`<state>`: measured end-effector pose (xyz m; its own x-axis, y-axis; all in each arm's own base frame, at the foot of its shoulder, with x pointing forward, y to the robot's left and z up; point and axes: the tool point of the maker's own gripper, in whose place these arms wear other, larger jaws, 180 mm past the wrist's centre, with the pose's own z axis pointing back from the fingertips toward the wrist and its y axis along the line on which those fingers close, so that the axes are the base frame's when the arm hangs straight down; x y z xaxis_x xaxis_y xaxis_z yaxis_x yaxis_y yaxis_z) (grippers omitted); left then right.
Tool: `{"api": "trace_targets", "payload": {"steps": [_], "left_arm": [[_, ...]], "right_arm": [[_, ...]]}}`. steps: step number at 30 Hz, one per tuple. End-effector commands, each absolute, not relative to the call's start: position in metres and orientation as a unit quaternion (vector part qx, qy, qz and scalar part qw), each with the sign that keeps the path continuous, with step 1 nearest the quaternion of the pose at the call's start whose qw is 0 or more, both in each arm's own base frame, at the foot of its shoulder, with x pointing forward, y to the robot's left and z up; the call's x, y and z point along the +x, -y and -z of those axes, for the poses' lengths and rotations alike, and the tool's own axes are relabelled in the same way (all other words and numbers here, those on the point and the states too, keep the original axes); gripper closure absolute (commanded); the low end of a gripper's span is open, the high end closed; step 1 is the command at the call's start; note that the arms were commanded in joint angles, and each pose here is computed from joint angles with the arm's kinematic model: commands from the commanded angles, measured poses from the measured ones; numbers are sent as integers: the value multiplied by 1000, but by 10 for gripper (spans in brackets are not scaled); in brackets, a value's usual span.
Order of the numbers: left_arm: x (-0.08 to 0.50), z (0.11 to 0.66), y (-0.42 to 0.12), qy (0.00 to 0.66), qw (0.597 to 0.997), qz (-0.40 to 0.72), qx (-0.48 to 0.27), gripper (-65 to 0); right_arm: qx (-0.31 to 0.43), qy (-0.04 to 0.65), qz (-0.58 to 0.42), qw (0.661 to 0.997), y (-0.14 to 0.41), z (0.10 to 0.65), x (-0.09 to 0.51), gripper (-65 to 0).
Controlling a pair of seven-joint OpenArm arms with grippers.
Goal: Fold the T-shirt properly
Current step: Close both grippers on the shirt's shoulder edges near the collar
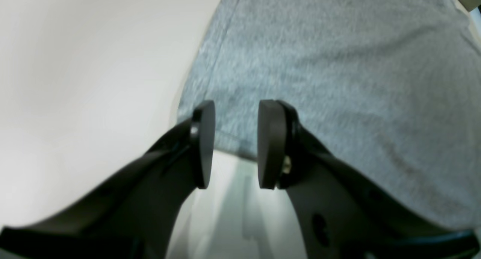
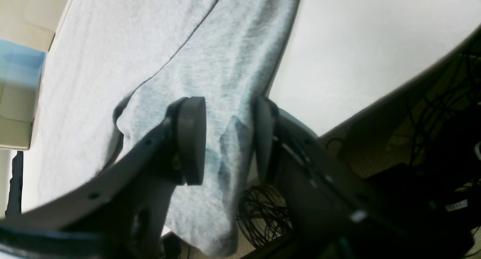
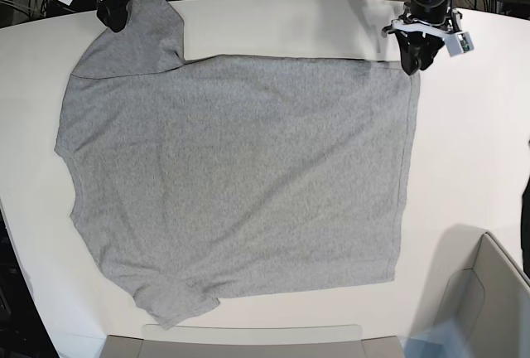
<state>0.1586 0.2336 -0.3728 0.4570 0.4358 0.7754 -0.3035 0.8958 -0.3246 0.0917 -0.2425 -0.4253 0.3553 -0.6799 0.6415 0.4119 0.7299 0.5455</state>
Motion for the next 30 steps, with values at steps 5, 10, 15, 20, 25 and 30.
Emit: {"api": "trace_targets", "payload": {"steps": [5, 10, 15, 20, 25, 30], "left_arm": [[160, 382, -263, 458, 855, -239, -46, -205], [173, 390, -256, 433, 872, -215, -82, -206], [175, 397, -269, 417, 875, -228, -92, -206], [175, 410, -279, 392, 885, -231, -101, -205], [175, 417, -282, 380, 889, -235, -103, -205], [176, 415, -271, 388, 890, -207, -123, -205]], "right_arm": [[131, 389, 346, 844, 238, 448, 65, -223], [131, 389, 346, 844, 239, 448, 66, -223], [132, 387, 347, 844, 236, 449, 65, -223], [132, 386, 347, 844, 236, 449, 64, -223], [131, 386, 347, 844, 236, 449, 64, -223], [131, 386, 347, 844, 236, 449, 64, -223]]}}
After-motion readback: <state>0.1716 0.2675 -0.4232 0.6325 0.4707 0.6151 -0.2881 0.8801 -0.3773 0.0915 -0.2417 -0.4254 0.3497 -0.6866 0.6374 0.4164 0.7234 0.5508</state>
